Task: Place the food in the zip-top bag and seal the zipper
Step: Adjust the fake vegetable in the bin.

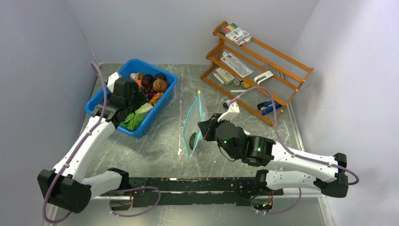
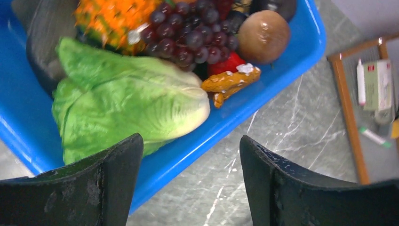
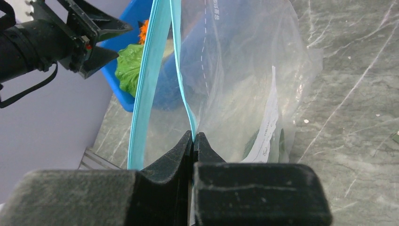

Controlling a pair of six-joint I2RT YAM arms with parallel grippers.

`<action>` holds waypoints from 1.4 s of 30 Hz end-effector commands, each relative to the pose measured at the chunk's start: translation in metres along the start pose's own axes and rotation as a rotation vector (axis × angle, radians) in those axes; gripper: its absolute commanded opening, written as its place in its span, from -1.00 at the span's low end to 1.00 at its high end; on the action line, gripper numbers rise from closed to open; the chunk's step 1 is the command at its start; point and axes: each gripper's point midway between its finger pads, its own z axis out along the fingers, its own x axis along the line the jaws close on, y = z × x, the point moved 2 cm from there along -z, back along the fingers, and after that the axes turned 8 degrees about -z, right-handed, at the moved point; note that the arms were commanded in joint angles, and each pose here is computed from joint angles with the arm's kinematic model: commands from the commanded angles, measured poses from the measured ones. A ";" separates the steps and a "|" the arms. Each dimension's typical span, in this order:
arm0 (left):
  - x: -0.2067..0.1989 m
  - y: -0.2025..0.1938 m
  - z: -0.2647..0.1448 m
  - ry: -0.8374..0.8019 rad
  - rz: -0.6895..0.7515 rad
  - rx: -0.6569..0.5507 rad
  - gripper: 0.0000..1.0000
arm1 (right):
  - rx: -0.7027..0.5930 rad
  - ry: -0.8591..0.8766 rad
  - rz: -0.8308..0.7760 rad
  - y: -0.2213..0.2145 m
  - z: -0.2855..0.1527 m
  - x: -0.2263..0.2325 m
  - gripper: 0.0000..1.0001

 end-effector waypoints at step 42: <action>0.078 -0.038 0.053 0.548 -1.057 0.107 0.95 | -0.010 -0.043 0.003 0.000 -0.001 -0.011 -1.00</action>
